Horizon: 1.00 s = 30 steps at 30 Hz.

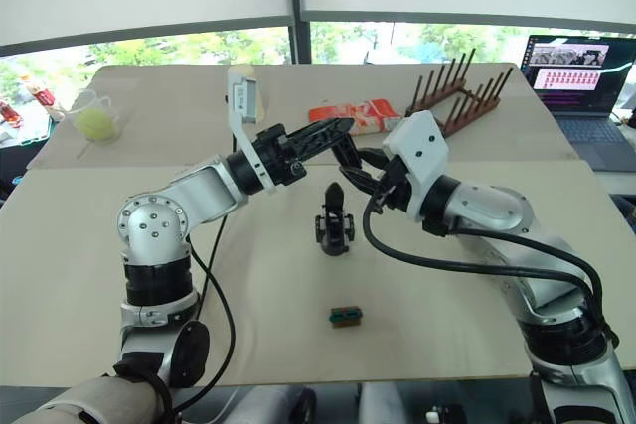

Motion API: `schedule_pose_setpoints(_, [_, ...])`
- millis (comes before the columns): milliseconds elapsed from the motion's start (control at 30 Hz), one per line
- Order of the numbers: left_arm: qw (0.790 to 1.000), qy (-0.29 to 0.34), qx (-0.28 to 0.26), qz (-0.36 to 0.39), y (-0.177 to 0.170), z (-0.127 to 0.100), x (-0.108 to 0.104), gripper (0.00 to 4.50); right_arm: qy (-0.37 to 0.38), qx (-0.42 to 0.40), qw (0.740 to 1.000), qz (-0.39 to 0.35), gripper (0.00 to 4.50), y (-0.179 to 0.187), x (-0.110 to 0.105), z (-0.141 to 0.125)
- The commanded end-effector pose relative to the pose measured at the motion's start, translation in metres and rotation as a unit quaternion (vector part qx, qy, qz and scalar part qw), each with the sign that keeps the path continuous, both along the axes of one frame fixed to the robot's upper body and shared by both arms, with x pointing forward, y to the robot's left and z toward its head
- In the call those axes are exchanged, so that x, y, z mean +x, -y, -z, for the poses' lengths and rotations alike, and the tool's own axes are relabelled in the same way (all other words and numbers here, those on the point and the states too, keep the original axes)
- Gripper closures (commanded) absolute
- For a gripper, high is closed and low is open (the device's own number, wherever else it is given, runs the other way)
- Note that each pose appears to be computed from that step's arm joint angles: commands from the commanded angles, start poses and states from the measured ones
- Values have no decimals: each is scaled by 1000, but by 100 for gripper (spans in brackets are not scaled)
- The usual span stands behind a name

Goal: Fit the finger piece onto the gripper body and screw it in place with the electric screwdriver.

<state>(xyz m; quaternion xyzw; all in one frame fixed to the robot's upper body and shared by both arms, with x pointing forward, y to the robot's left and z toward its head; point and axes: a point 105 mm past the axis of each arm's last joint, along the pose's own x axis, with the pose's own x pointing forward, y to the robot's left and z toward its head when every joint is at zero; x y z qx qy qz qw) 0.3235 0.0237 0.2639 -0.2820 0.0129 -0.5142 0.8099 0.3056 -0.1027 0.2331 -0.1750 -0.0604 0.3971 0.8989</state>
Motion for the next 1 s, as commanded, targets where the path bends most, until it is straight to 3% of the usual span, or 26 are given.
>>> schedule_pose_setpoints(33, [999, 24, -28, -4, -2, -14, -4, 404, 29, 11, 999, -11, 342, -2, -9, -17])
schedule_pose_setpoints(67, [999, 23, -26, -3, -2, -13, -5, 449, 29, 12, 999, -11, 342, -2, -9, -18])
schedule_pose_setpoints(333, [1000, 24, -1, 19, 6, -6, -6, 450, 78, 5, 997, -12, 342, -4, -15, -37])
schedule_pose_setpoints(400, [999, 41, 11, 33, 6, -9, -8, 450, 73, -12, 997, -26, 238, -3, -19, -35])
schedule_pose_setpoints(500, [992, 87, 48, 73, 6, -11, -14, 450, 65, -27, 996, -48, 136, 3, -25, -41])
schedule_pose_setpoints(633, [964, 160, 101, 186, -2, -18, -33, 450, -48, 38, 987, -151, 2, 9, -39, -61])
schedule_pose_setpoints(800, [936, 191, 140, 260, -9, -25, -36, 450, -199, 53, 946, -252, 2, 7, -56, -56])
schedule_pose_setpoints(1000, [928, 204, 149, 273, -9, -28, -30, 450, -244, 69, 933, -257, 2, -2, -42, -49])
